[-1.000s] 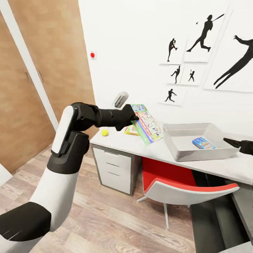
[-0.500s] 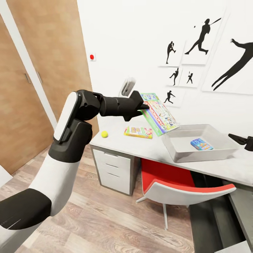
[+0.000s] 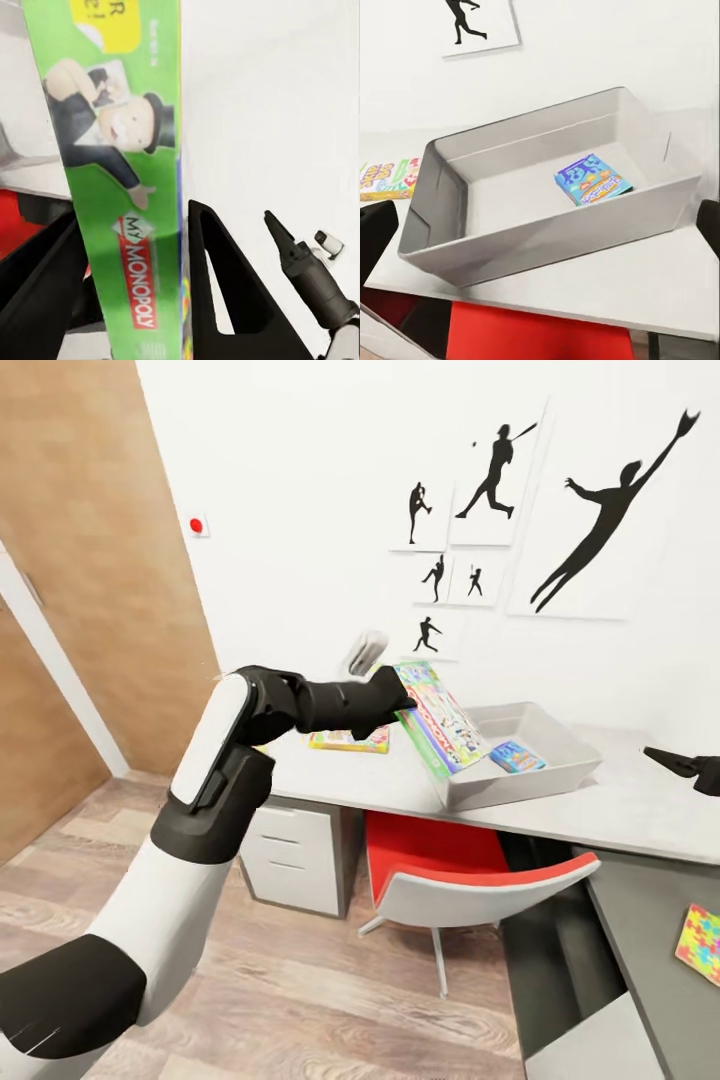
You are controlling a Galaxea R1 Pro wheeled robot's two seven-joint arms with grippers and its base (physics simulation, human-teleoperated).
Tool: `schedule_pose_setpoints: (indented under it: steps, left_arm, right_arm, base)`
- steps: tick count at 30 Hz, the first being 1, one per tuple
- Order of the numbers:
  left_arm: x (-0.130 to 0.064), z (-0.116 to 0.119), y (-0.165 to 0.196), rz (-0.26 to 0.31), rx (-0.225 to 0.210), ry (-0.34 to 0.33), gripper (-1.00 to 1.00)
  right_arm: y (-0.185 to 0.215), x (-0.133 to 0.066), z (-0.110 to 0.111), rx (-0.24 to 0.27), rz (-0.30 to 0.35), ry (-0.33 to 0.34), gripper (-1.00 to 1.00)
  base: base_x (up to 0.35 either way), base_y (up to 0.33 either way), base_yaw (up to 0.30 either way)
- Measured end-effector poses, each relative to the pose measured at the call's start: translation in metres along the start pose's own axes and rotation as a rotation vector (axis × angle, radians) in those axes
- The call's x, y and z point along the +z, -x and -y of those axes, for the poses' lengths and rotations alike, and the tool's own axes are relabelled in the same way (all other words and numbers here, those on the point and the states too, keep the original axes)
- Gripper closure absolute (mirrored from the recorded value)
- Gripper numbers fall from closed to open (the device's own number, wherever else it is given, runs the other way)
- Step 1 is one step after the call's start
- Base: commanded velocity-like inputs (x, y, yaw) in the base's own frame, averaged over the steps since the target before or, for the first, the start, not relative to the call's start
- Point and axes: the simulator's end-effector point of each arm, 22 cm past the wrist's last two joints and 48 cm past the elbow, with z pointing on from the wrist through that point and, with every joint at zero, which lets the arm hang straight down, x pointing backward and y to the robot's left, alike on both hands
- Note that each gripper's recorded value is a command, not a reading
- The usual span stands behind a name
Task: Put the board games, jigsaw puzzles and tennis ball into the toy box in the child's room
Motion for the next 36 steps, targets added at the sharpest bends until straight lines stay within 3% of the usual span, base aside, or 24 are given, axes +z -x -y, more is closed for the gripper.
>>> schedule_pose_setpoints:
  steps: [1,3,5,13,36]
  left_arm:
    - [0.002,-0.005,0.001,0.025,0.038,0.034,1.0]
    - [0.003,-0.006,0.001,0.033,0.053,0.043,1.0]
    - [0.001,0.003,-0.002,0.013,0.032,-0.007,1.0]
    - [-0.002,0.013,-0.005,-0.007,0.01,-0.057,1.0]
    - [0.0,0.011,-0.004,-0.009,-0.001,-0.054,1.0]
  right_arm:
    - [0.0,0.0,0.0,0.001,0.0,0.001,-1.0]
    - [0.0,0.0,0.0,0.001,-0.001,0.002,-1.0]
    - [0.0,0.0,0.0,0.0,-0.001,0.002,-1.0]
    - [0.0,0.0,-0.001,0.001,-0.001,0.005,-1.0]
    - [-0.001,0.0,-0.003,0.002,0.0,0.008,-1.0]
  base:
    - [0.0,0.0,-0.293]
    - [0.0,0.0,-0.293]
    - [0.0,0.0,-0.292]
    - [0.053,0.021,-0.187]
    - [0.301,0.162,-0.142]
